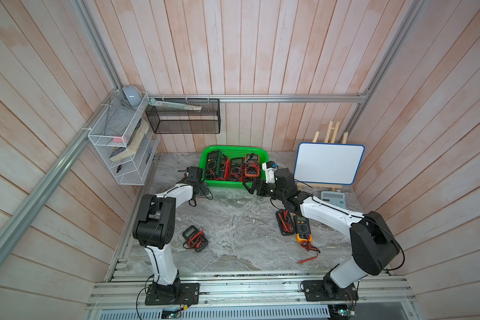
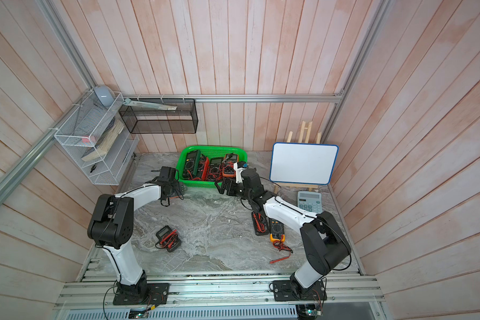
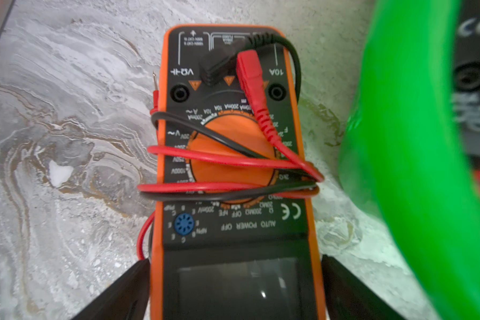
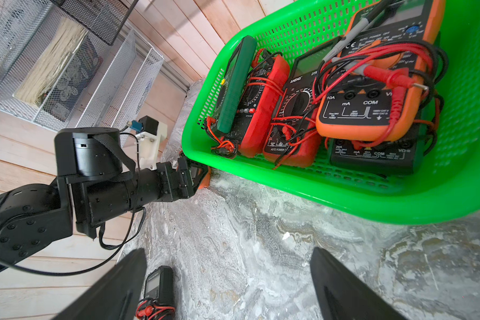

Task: Put the multimeter into the basket
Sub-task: Pick up the multimeter from the center of the board.

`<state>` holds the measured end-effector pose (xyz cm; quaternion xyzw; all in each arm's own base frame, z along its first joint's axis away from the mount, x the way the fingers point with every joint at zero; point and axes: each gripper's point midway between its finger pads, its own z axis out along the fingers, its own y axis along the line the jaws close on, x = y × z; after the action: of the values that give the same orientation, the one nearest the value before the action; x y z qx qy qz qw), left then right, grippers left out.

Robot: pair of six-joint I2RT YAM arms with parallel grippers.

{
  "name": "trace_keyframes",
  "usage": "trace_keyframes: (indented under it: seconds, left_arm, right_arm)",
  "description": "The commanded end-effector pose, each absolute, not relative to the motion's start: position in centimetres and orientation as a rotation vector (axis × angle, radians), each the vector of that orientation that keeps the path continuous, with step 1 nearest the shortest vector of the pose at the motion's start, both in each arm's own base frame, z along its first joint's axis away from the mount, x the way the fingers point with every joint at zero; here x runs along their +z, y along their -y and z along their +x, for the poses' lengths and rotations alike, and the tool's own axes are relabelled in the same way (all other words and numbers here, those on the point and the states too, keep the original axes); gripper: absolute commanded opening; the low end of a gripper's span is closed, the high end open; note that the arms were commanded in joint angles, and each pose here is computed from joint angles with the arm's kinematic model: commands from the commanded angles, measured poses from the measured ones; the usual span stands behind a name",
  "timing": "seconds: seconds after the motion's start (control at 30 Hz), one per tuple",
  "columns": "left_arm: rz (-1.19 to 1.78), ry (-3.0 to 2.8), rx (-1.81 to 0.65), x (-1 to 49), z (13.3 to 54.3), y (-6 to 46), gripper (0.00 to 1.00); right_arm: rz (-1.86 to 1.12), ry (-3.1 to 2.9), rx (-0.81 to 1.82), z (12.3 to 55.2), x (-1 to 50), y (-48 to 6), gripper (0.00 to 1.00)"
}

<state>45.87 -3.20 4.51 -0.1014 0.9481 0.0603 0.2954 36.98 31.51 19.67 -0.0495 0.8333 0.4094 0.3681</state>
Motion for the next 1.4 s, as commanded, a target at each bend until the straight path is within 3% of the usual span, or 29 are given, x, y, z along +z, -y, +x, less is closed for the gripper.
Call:
trace_keyframes:
  seconds: [0.0,0.3,0.37,0.5,0.67,0.73,1.37]
  left_arm:
    - [-0.262,-2.505,0.159,4.6,47.4,3.4,1.0]
    - [-0.277,-2.535,0.173,4.0,47.9,3.2,1.0]
    - [-0.278,-2.533,0.168,4.0,47.9,3.1,0.95]
    - [-0.282,-2.534,0.151,4.0,47.6,3.2,0.7]
    - [-0.308,-2.544,0.107,4.1,46.6,3.6,0.16]
    - [-0.326,-2.546,0.094,4.2,45.9,3.5,0.0]
    - [-0.335,-2.381,-0.067,15.2,39.9,5.0,0.0]
  right_arm:
    - [-0.127,-2.108,1.059,37.1,21.2,-31.9,0.98]
    - [-0.12,-2.109,1.052,37.0,21.2,-31.7,0.98]
    - [-0.121,-2.111,1.049,37.0,21.2,-31.6,0.98]
    - [-0.126,-2.11,1.047,36.9,21.3,-31.6,0.98]
    - [-0.13,-2.106,1.05,36.9,21.4,-31.6,0.98]
    - [-0.134,-2.106,1.051,36.9,21.5,-31.7,0.98]
    - [-0.127,-2.11,1.047,37.8,21.3,-32.1,0.98]
